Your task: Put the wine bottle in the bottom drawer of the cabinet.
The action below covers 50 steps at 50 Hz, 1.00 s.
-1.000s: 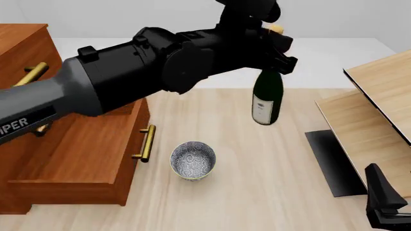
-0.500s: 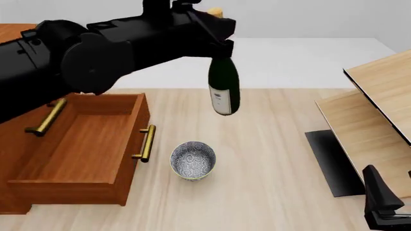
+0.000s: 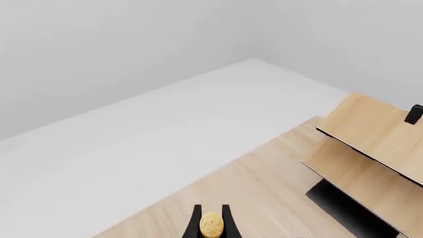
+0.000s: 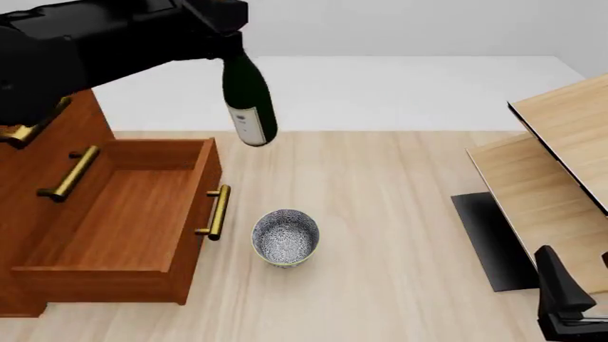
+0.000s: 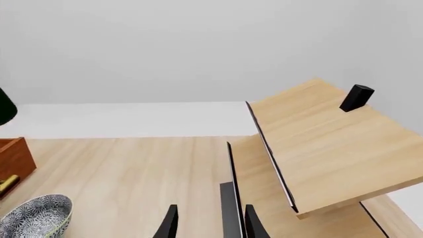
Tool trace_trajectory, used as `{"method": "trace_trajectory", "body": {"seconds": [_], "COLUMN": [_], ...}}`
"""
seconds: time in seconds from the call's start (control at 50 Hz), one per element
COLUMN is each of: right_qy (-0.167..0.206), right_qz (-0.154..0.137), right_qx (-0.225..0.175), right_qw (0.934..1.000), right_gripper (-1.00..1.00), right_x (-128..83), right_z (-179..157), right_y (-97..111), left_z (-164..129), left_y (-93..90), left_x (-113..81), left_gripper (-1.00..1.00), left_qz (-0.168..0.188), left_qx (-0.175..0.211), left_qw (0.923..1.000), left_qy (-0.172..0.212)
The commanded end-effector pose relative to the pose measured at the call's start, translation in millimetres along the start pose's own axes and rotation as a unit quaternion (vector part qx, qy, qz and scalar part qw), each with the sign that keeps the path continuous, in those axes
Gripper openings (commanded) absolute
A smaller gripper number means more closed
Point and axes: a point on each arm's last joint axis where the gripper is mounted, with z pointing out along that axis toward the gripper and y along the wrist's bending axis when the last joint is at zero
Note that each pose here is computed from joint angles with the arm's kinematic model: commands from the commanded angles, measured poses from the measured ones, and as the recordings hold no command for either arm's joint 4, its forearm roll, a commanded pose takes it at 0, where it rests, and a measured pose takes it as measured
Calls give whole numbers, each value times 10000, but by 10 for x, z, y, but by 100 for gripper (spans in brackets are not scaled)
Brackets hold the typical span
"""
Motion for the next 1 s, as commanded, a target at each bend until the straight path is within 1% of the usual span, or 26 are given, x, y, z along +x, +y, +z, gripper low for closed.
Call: {"method": "trace_trajectory", "body": {"seconds": [0.02,0.08,0.12,0.14,0.18,0.2,0.26,0.3,0.4,0.42,0.44,0.46,0.48,0.5,0.52,0.56,0.58,0.64,0.66,0.68,0.7,0.78,0.82,0.86,0.9,1.0], "right_qy": [10,12,11,10,10,13,23,29,48,49,48,44,49,52,50,58,62,67,66,66,63,65,67,68,66,69], "right_qz": [10,13,13,7,14,8,-1,-5,-16,-19,-13,-7,-6,-17,-20,-20,-16,-25,-24,-17,-17,-24,-24,-28,-37,-33], "right_qx": [-29,-38,-35,-51,-46,-56,-68,-78,-98,-108,-103,-104,-108,-117,-121,-129,-130,-145,-147,-145,-157,-162,-165,-166,-174,-166], "right_qw": [10000,10000,10000,10000,10000,10000,10000,10000,9999,9999,9999,9999,9999,9999,9999,9999,9999,9999,9999,9999,9999,9998,9998,9998,9998,9998], "right_gripper": [100,100,100,100,100,100,100,100,100,100,100,100,100,100,100,100,100,100,100,100,100,100,100,100,100,100], "right_x": [5,5,5,4,3,3,1,-1,7,7,6,5,9,10,10,17,16,13,11,13,12,10,12,12,10,13], "right_z": [0,0,0,0,0,0,0,-1,0,0,0,-1,0,0,0,0,0,0,0,0,0,-1,-1,0,-1,0], "right_y": [3,4,4,6,5,6,8,9,11,12,12,12,12,13,13,14,14,16,16,16,18,18,18,18,19,19], "left_z": [-283,-367,-417,-414,-484,-432,-524,-527,-656,-564,-588,-688,-658,-647,-678,-655,-686,-704,-724,-743,-705,-739,-710,-753,-716,-747], "left_y": [389,529,521,574,558,636,669,736,736,810,801,766,804,760,765,774,732,760,834,832,812,830,838,839,861,847], "left_x": [-110,-184,-223,-219,-282,-246,-340,-348,-409,-360,-381,-427,-379,-387,-392,-371,-389,-381,-368,-363,-328,-248,-206,-176,-133,6], "left_gripper": [-100,-100,-100,-100,-100,-100,-100,-100,-100,-100,-100,-100,-100,-100,-100,-100,-100,-100,-100,-100,-100,-100,-100,-100,-100,-100], "left_qz": [175,60,90,16,32,-26,7,-63,-26,-408,-331,-20,-80,-198,-112,-339,-170,-191,-186,-66,-269,-160,-272,-10,-201,-166], "left_qx": [-728,-999,-997,-1082,-1080,-1185,-1288,-1399,-1465,-1540,-1536,-1528,-1571,-1480,-1505,-1507,-1436,-1498,-1655,-1662,-1605,-1669,-1668,-1695,-1718,-1733], "left_qw": [9972,9950,9950,9939,9941,9922,9913,9892,9884,9844,9850,9869,9850,9859,9858,9837,9858,9843,9816,9820,9815,9804,9792,9798,9779,9771], "left_qy": [-5,52,50,205,119,381,272,440,406,747,709,520,710,755,739,917,858,914,933,898,1009,1035,1121,1059,1172,1221]}}
